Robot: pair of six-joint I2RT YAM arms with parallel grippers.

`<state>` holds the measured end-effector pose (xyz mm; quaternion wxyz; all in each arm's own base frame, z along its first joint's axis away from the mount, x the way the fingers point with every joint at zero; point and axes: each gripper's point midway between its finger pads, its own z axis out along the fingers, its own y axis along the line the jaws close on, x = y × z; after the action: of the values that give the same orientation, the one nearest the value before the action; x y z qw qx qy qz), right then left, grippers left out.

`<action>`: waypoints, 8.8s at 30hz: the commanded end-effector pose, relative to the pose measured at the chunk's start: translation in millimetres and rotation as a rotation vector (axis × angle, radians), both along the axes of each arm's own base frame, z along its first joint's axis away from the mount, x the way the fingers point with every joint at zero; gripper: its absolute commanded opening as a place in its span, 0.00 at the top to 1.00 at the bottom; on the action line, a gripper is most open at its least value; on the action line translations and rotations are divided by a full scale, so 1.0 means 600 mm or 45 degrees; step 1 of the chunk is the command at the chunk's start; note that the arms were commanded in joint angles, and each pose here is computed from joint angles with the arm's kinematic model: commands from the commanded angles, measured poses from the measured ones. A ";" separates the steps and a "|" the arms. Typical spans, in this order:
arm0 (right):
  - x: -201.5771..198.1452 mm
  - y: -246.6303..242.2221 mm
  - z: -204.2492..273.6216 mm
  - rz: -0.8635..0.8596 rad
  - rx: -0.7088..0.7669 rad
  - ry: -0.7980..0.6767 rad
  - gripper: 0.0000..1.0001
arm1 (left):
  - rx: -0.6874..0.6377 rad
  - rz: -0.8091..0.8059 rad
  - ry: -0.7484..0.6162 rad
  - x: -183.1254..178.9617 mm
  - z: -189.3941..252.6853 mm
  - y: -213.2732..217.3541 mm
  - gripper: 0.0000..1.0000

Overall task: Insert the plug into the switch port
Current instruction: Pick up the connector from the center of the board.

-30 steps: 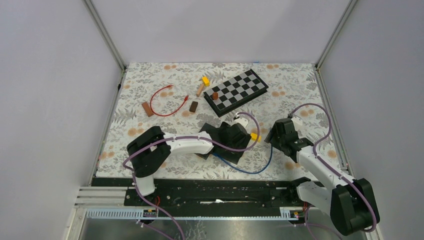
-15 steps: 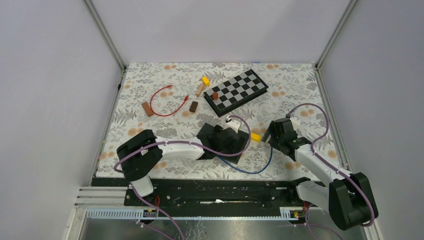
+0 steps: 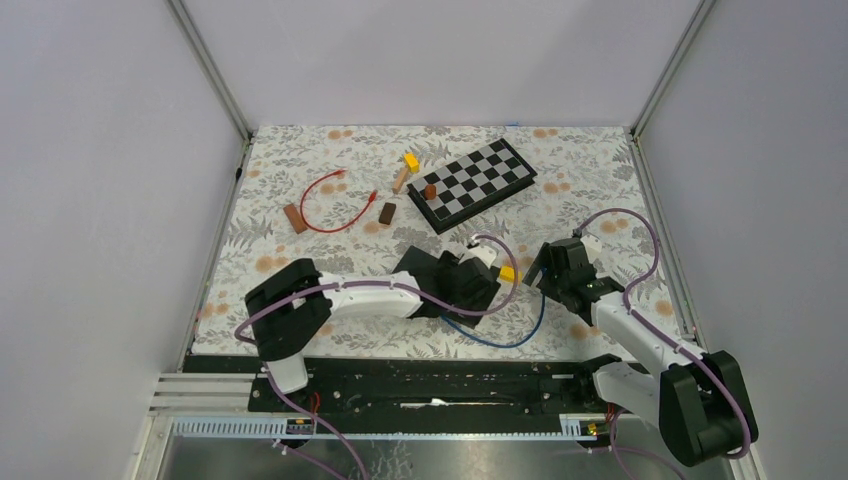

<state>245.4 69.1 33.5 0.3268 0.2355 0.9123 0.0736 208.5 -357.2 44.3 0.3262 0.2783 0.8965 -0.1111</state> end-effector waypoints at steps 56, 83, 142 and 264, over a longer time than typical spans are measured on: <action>0.016 0.060 -0.032 0.158 0.044 0.126 0.57 | 0.307 0.102 -0.009 -0.009 -0.083 0.136 0.14; -0.011 0.064 0.060 0.176 0.171 -0.133 1.00 | 0.223 -0.226 -0.084 0.023 -0.038 0.024 0.14; -0.016 0.061 0.061 0.177 0.168 -0.142 1.00 | -0.413 0.555 0.258 0.005 0.031 0.135 0.15; -0.142 0.287 0.409 1.293 0.174 -1.191 1.00 | -1.028 -0.212 -0.216 -0.045 0.470 0.166 0.05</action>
<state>178.5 225.1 226.5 0.5816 -0.2409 0.7194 0.2936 194.7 -243.2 272.8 0.4420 0.1480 0.7900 -0.3983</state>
